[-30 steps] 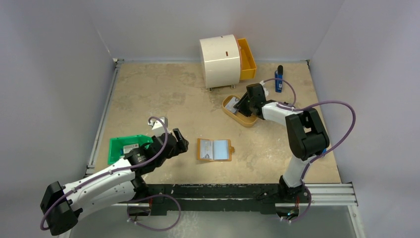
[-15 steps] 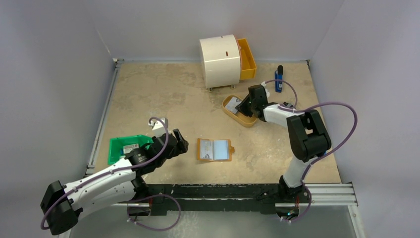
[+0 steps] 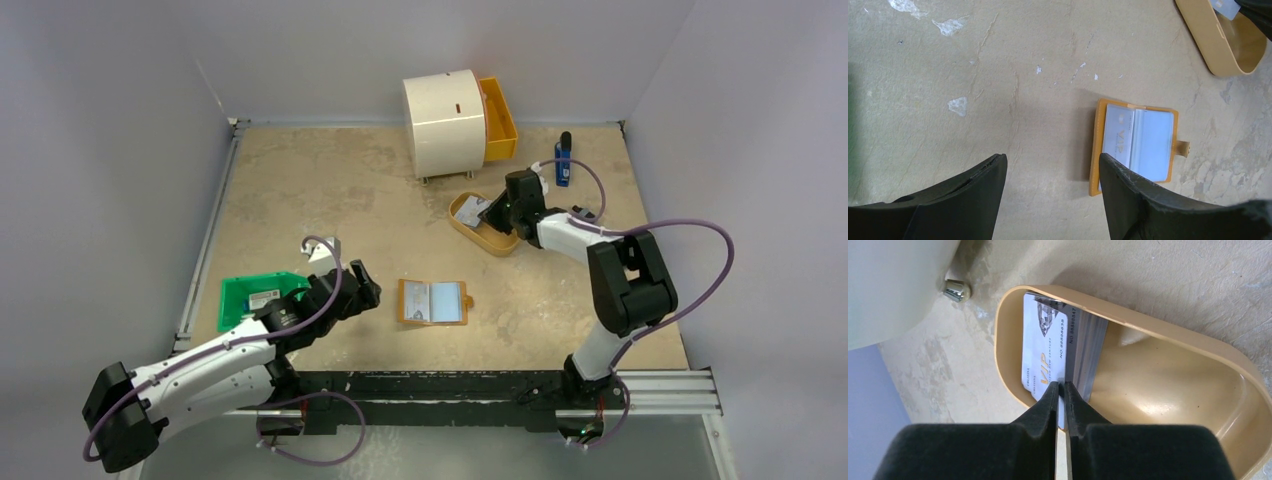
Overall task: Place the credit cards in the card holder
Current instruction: Pick up the credit card from the storage box.
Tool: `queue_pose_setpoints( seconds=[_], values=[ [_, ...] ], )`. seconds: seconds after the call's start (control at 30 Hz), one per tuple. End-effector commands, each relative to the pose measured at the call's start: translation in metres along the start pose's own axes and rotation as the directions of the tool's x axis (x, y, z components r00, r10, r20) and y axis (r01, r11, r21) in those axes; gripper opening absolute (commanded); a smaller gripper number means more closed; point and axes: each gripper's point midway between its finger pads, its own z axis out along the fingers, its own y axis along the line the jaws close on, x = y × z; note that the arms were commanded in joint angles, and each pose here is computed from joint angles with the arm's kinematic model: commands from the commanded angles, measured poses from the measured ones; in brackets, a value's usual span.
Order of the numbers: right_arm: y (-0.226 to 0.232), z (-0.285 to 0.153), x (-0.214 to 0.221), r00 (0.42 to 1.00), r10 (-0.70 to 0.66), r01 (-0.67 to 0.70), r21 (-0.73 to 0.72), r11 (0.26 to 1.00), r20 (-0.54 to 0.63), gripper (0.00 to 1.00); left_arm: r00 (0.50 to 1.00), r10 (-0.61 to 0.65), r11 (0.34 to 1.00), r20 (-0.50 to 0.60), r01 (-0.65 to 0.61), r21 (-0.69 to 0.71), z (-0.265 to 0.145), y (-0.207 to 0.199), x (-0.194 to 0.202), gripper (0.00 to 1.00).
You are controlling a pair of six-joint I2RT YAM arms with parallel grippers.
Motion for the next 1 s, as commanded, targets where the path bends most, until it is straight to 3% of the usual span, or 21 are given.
queue_pose_setpoints(
  seconds=[0.0,0.17,0.7,0.97],
  values=[
    [0.012,-0.014,-0.012,0.999,-0.018,0.019,-0.041,0.999,0.033,0.05,0.999,-0.039,0.999,0.021,0.038,0.032,0.002,-0.010,-0.006,0.67],
    [0.018,-0.021,-0.015,0.999,-0.023,0.025,-0.061,0.998,0.037,0.00,0.999,-0.037,0.999,0.020,0.036,0.035,0.004,-0.012,-0.006,0.67],
    [0.047,-0.050,-0.032,0.998,-0.011,0.019,-0.126,0.992,0.064,0.00,0.999,-0.029,0.999,0.039,0.028,0.031,0.001,-0.013,-0.012,0.66],
    [0.056,-0.096,-0.032,0.999,-0.006,0.013,-0.166,0.986,0.048,0.00,0.996,-0.028,1.000,0.084,0.028,0.000,-0.006,-0.010,-0.028,0.65]
  ],
)
